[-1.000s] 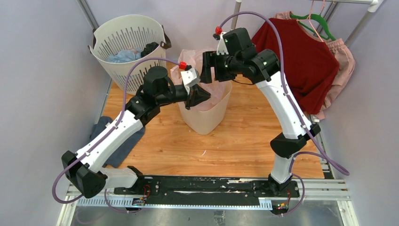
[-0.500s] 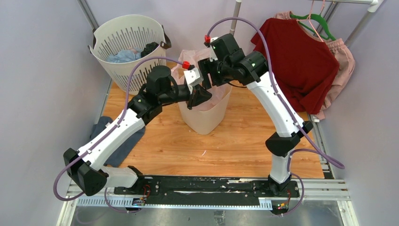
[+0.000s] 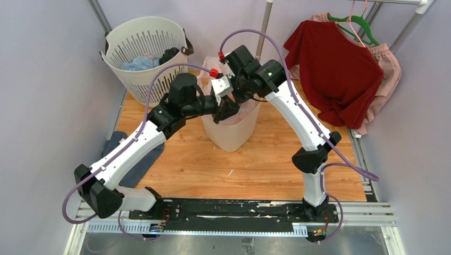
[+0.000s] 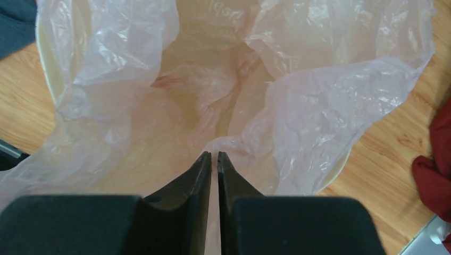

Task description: Put the trash bags into the trash bin

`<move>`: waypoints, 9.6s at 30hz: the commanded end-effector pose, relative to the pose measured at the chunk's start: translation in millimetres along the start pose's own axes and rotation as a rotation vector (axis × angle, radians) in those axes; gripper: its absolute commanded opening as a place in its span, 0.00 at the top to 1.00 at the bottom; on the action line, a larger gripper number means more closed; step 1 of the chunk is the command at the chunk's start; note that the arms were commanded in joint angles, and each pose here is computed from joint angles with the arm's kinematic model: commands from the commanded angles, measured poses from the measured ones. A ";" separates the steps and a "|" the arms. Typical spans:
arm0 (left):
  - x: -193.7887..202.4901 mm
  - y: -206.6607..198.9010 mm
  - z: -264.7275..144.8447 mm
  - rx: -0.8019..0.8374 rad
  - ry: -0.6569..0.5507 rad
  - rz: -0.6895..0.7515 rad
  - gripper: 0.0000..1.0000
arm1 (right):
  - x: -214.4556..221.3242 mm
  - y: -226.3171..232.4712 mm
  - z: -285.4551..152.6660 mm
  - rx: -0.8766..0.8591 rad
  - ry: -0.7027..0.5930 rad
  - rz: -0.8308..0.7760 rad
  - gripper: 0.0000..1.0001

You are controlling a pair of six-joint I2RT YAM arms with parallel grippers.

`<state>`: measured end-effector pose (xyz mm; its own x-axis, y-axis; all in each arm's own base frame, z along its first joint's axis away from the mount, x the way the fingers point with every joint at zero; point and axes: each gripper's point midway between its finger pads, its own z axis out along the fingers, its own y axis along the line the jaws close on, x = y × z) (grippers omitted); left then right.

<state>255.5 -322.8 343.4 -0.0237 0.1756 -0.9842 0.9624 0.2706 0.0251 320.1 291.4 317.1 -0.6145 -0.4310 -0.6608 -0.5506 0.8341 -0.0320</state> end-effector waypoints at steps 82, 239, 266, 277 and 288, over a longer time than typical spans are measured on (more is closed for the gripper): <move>64.9 162.7 -104.8 -0.668 0.213 -0.378 0.32 | 38.2 -59.1 -79.8 -0.085 -0.419 0.305 1.00; 139.8 229.2 -155.1 -1.033 0.485 -0.439 0.86 | 37.9 -194.8 67.5 0.083 -0.314 0.375 1.00; 153.4 168.1 -170.1 -0.991 0.449 -0.525 0.86 | 101.4 -177.6 69.2 0.065 -0.238 0.409 1.00; 133.8 138.3 -154.2 -0.865 0.366 -0.548 0.83 | 111.8 -160.3 55.0 0.005 -0.205 0.420 0.65; 151.3 128.8 -156.8 -0.874 0.402 -0.551 0.84 | 96.0 -172.6 -1.6 0.085 -0.274 0.504 0.46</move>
<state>336.8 -111.4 216.6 -0.6504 0.0832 -0.7550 0.2664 0.9558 -0.1242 361.8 108.6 206.6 -0.6886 0.0706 -0.7217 -0.1643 0.9542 0.2502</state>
